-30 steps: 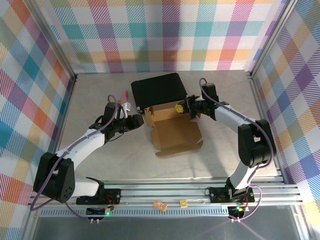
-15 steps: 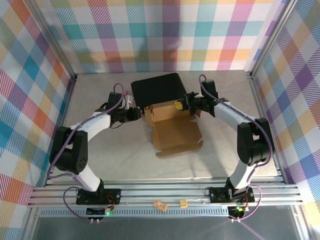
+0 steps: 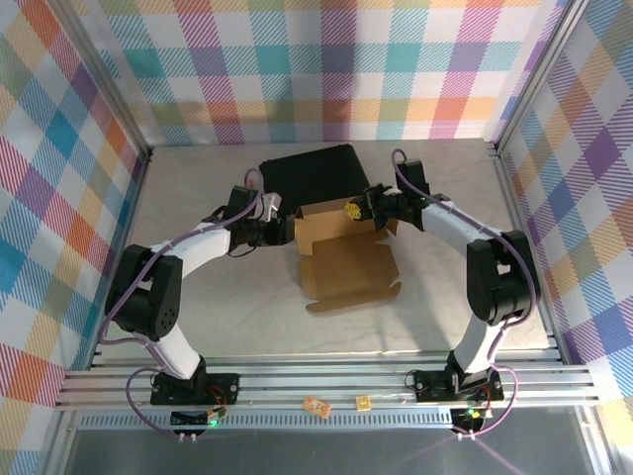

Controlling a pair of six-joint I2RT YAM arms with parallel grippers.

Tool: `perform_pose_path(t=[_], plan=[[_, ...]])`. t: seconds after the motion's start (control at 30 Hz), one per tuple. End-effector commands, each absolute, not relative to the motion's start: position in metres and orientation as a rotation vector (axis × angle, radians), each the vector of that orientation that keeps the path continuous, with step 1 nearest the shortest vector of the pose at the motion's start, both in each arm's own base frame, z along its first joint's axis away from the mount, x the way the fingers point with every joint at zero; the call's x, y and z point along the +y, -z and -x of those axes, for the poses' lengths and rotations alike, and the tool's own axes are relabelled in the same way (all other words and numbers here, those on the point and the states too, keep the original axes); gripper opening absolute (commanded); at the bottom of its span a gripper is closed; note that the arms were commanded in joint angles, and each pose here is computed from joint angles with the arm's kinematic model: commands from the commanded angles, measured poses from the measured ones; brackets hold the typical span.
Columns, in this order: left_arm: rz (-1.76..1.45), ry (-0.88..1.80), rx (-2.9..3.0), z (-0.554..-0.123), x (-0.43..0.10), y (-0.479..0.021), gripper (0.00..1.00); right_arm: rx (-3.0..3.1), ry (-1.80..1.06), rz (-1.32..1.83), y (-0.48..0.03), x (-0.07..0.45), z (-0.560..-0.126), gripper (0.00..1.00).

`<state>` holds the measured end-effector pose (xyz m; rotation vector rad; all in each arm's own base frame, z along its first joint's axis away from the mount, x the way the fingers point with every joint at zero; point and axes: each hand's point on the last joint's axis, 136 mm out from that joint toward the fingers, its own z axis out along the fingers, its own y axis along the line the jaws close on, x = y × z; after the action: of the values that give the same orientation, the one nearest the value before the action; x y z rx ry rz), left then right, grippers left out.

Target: Fold the paper box

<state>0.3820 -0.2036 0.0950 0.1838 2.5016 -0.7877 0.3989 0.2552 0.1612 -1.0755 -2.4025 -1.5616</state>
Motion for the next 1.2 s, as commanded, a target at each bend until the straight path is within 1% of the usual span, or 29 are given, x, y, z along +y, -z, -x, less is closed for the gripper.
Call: perform_pose_path(t=[0.0,0.33,0.6,0.8,0.87,0.93,1.0,1.07,1.17], plan=[[-0.259,0.817,2.422,-0.380,-0.213,-0.118,0.46,-2.408,1.558,1.051,-0.159,0.257,-0.401,0.00],[-0.338,0.868,2.358,-0.366,-0.231,-0.128,0.53,-2.405,1.561,1.055,-0.162,0.258,-0.403,0.00],[-0.406,0.849,2.364,-0.366,-0.237,-0.121,0.54,-2.402,1.563,1.047,-0.164,0.258,-0.403,0.00],[-0.482,0.772,2.319,-0.357,-0.227,-0.143,0.53,-2.404,1.552,1.047,-0.164,0.257,-0.401,0.00],[-0.518,0.722,2.332,-0.348,-0.214,-0.144,0.50,-2.406,1.554,1.048,-0.164,0.256,-0.402,0.00],[-0.524,0.711,2.329,-0.344,-0.198,-0.142,0.43,-2.406,1.555,1.046,-0.165,0.257,-0.402,0.00],[-0.523,0.737,2.297,-0.344,-0.183,-0.143,0.39,-2.405,1.553,1.043,-0.165,0.257,-0.403,0.00],[-0.573,0.726,2.262,-0.345,-0.177,-0.141,0.39,-2.404,1.551,1.040,-0.166,0.257,-0.404,0.00],[-0.667,0.722,2.247,-0.352,-0.183,-0.131,0.40,-2.403,1.556,1.027,-0.167,0.259,-0.405,0.00]])
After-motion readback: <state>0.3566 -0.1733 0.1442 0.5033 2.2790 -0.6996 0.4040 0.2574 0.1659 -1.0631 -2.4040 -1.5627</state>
